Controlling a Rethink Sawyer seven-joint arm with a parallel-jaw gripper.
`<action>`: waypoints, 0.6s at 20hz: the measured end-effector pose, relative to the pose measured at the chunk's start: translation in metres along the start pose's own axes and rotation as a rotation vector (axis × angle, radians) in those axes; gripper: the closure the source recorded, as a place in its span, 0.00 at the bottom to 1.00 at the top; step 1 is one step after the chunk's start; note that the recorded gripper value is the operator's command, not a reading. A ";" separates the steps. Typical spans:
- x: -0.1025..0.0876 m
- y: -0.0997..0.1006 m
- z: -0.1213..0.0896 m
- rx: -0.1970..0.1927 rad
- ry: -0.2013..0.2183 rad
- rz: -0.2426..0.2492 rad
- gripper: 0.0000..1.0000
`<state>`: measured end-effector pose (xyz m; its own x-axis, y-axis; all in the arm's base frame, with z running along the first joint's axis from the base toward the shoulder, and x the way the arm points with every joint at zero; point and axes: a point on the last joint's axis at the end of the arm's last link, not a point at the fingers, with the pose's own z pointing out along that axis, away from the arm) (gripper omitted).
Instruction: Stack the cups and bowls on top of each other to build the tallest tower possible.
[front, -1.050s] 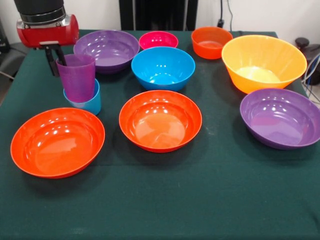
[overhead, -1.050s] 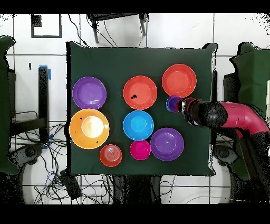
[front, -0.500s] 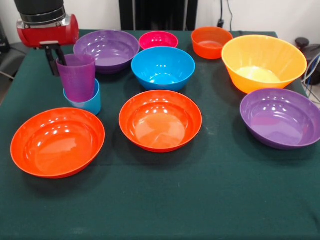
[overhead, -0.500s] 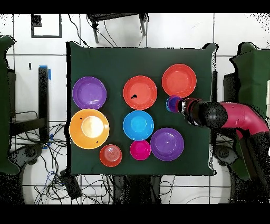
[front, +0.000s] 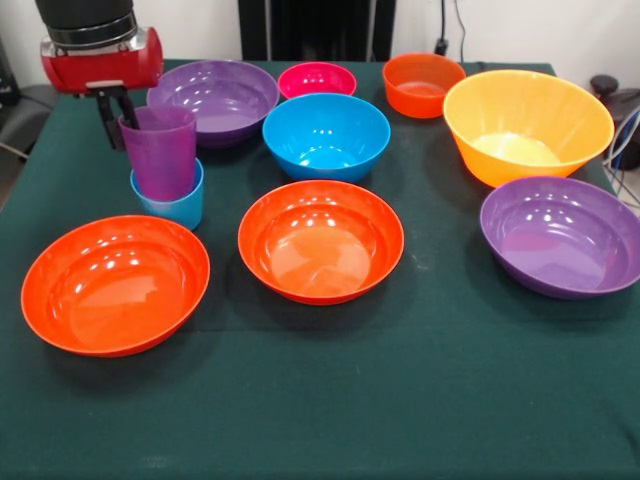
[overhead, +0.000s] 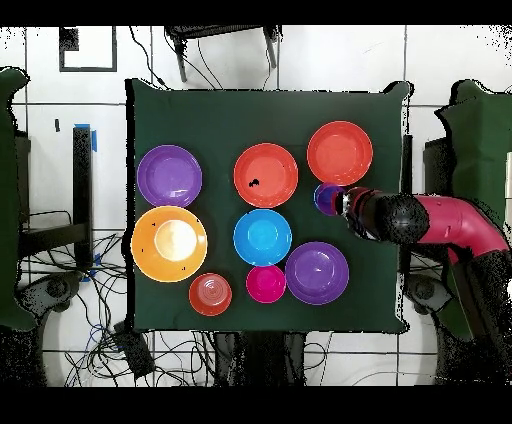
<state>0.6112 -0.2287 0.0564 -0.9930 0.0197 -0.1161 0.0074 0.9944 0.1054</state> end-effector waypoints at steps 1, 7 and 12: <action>0.000 0.000 0.000 -0.001 0.001 -0.001 1.00; 0.004 0.003 0.001 -0.004 0.007 -0.004 1.00; 0.009 0.006 -0.001 -0.005 0.015 -0.010 1.00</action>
<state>0.6021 -0.2229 0.0568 -0.9947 0.0078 -0.1026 -0.0035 0.9940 0.1094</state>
